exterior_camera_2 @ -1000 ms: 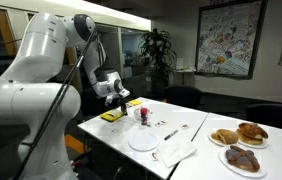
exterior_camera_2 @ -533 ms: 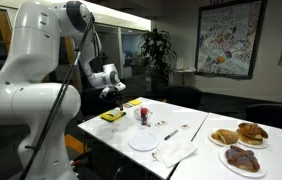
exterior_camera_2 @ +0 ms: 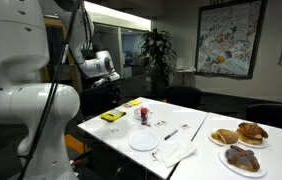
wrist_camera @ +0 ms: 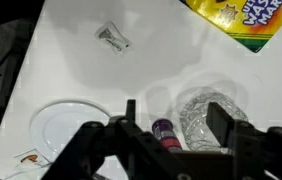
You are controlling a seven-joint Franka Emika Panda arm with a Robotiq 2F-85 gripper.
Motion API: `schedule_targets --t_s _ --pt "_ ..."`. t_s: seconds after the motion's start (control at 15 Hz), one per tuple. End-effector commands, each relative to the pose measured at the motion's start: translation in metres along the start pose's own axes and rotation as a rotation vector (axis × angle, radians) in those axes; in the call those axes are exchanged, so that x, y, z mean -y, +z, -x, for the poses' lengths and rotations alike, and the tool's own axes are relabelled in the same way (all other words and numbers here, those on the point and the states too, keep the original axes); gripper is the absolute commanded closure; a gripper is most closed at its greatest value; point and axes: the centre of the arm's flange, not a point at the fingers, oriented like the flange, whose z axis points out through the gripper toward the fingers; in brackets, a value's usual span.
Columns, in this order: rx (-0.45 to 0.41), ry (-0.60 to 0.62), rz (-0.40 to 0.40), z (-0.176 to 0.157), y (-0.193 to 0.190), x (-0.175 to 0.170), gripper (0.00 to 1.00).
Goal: Move the glass object and the bottle on the table
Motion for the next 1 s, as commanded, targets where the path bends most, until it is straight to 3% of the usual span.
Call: schedule_targets --t_s 0.0,0.47,0.93 --pt "0.004 0.043 0.019 -0.02 -0.01 -0.049 0.0" --pt "-0.022 0.116 0.041 -0.084 0.015 -0.078 0.0" --pt "-0.059 0.089 -0.021 -0.122 0.043 -0.039 0.0"
